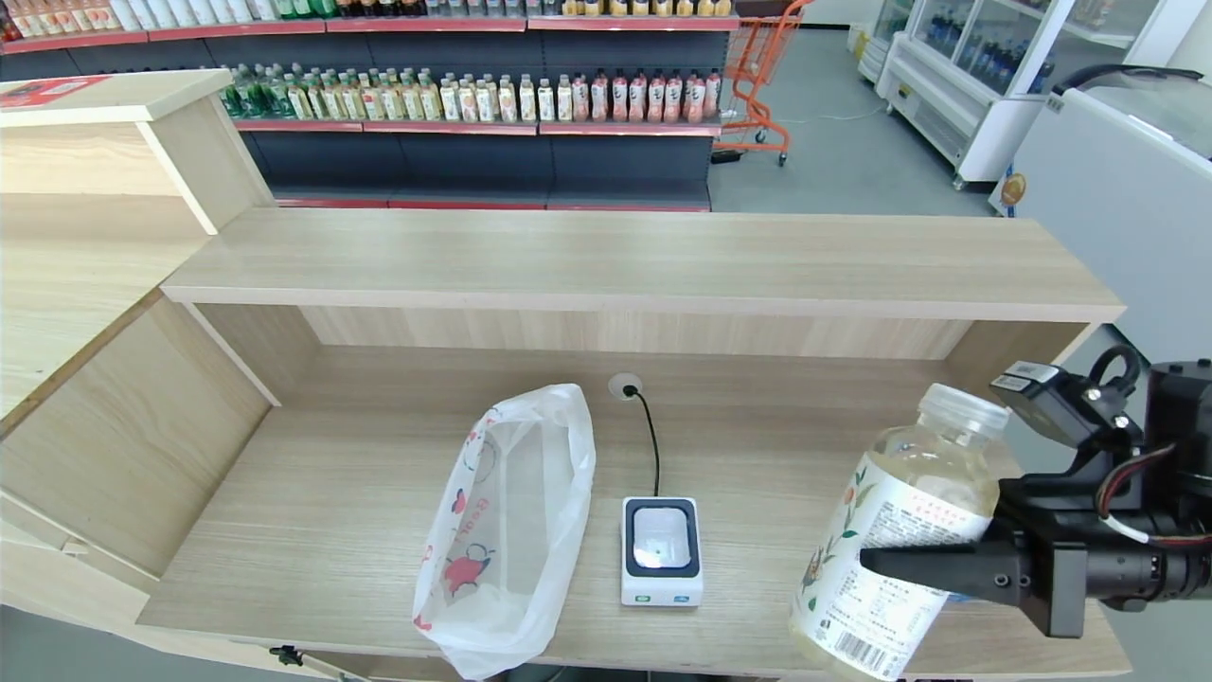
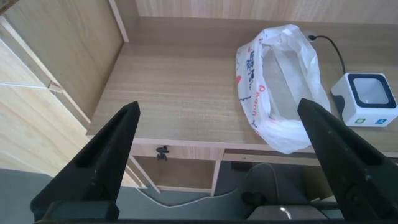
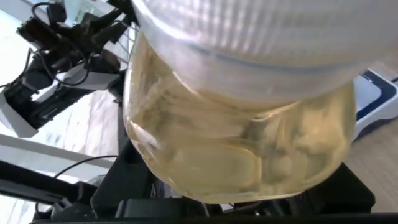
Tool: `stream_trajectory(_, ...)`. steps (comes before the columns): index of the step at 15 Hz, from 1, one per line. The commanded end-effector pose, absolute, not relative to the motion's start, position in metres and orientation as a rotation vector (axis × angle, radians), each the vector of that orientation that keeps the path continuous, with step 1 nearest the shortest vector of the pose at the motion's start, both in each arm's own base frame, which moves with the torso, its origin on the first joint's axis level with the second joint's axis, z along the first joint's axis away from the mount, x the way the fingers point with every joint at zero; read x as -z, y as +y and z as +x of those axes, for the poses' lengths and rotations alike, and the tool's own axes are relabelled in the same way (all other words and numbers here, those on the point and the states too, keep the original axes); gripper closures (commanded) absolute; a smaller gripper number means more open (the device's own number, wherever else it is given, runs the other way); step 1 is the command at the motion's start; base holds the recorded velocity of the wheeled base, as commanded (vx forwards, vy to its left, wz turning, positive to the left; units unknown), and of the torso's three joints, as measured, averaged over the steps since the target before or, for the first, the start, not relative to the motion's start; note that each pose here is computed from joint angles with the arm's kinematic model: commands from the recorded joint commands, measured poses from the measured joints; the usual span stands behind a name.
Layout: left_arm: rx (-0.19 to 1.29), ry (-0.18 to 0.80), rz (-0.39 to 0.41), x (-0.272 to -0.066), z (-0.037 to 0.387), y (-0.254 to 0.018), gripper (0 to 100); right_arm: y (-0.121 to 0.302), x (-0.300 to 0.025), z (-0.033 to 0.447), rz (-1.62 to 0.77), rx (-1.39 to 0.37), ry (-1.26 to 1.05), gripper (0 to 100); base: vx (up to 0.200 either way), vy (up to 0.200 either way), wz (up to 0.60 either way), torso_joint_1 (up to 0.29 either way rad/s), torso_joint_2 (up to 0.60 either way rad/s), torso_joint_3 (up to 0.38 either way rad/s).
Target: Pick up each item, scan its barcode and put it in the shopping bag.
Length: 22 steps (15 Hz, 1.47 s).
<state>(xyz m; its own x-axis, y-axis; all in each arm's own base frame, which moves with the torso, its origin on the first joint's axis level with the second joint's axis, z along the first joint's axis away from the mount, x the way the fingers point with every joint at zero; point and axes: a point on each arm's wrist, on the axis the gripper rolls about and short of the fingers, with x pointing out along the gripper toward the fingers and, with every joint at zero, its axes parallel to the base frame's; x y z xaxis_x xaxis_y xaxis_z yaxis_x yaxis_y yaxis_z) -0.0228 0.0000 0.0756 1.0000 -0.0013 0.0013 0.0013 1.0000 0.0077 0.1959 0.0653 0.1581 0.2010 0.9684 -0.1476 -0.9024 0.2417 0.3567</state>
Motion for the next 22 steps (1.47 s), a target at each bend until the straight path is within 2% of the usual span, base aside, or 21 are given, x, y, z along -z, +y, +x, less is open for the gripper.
stream_trajectory(1, 0.000, 0.000, 0.008, -0.076, -0.023, 0.000, 0, 0.066, -0.157, 0.189, 0.225, -1.370, 0.395, 100, 0.000, 0.000, 0.00, 0.000, 0.00, 0.000)
stream_trajectory(6, 0.000, -0.002, 0.008, -0.076, -0.023, 0.000, 0, 0.076, -0.153, 0.184, 0.237, -1.431, 0.443, 100, 0.000, 0.000, 0.00, 0.000, 0.00, 0.000)
stream_trajectory(17, 0.002, 0.000, 0.008, -0.076, -0.023, 0.000, 0, 0.074, -0.148, 0.184, 0.237, -1.409, 0.453, 100, 0.000, 0.000, 0.00, 0.000, 0.00, 0.000)
stream_trajectory(19, 0.000, -0.002, 0.008, -0.076, -0.023, 0.000, 0, 0.070, -0.150, 0.189, 0.154, -1.294, 0.395, 100, 0.000, 0.000, 0.00, 0.000, 0.00, 0.000)
stream_trajectory(21, 0.000, 0.000, 0.008, -0.076, -0.023, 0.000, 0, 0.058, -0.144, 0.201, -0.146, -0.923, 0.309, 100, 0.000, 0.000, 0.00, 0.000, 0.00, 0.000)
stream_trajectory(22, 0.000, 0.000, 0.008, -0.076, -0.023, 0.000, 0, 0.052, -0.142, 0.200, -0.283, -0.833, 0.266, 100, 0.000, 0.000, 0.00, 0.000, 0.00, 0.000)
